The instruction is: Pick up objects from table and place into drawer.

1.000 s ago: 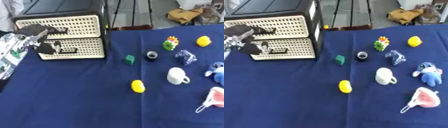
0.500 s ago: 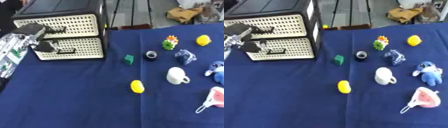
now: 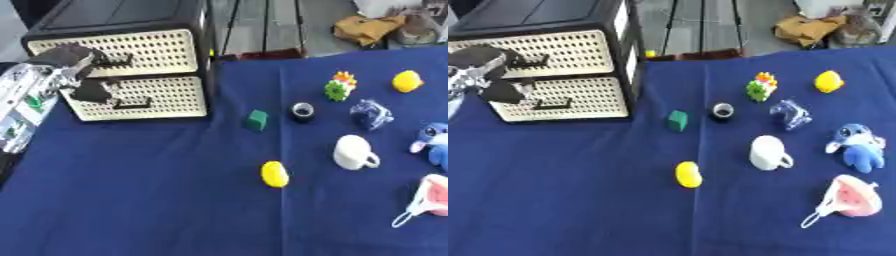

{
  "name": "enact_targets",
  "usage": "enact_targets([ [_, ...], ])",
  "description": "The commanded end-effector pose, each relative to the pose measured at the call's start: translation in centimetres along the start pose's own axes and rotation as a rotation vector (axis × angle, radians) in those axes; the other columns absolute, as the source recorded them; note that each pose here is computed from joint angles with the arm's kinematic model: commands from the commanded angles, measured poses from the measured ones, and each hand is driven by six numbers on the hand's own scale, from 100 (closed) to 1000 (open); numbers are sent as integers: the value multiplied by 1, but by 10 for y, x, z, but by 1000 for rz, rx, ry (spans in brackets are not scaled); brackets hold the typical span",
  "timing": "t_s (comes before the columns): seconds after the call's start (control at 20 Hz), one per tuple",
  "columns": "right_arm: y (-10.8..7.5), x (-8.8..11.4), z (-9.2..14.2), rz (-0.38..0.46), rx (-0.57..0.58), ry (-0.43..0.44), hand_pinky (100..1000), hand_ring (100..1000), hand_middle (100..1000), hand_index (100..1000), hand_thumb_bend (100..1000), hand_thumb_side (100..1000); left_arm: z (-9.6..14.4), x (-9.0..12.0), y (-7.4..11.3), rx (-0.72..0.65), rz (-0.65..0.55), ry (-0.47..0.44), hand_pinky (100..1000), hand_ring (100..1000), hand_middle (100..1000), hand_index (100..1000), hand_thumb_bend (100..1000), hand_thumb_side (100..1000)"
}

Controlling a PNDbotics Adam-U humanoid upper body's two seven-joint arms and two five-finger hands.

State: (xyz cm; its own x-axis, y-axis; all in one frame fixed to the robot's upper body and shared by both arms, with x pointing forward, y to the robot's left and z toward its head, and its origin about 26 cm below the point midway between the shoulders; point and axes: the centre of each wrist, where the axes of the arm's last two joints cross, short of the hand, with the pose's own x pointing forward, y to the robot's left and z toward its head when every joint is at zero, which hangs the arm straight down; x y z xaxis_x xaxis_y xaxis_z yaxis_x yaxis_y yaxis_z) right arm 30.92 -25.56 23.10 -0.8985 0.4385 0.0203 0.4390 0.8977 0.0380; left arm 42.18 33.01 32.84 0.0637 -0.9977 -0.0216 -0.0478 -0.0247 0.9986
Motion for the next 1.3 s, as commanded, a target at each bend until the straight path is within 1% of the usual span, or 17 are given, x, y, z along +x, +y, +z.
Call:
enact_targets([
  [0.05,-2,2,-8,-8,-26,-36,536,568,678,700,100,980,3,-8,15,5,-6,14,100,100,133,795,100,493],
  [0.2,-2,2,-8,-6,-28,-33,536,568,678,700,100,980,3,-9,14,-15,-8,14,100,100,132,771,100,492],
  [0.6,-2,2,-8,-2,-33,-29,537,568,678,700,100,979,8,-8,12,-49,-40,14,100,100,130,748,100,480],
  [0.8,-3,2,-7,0,-34,-27,538,568,678,700,100,980,20,-3,13,-37,-85,2,100,100,131,749,100,463],
  [0.95,-3,2,-8,0,-37,-26,538,569,678,700,100,979,33,5,13,-23,-112,-17,100,100,132,751,100,460],
  [1.3,-3,1,-8,-2,-43,-24,537,570,678,699,100,978,58,24,18,15,-118,-50,100,100,133,760,100,461],
])
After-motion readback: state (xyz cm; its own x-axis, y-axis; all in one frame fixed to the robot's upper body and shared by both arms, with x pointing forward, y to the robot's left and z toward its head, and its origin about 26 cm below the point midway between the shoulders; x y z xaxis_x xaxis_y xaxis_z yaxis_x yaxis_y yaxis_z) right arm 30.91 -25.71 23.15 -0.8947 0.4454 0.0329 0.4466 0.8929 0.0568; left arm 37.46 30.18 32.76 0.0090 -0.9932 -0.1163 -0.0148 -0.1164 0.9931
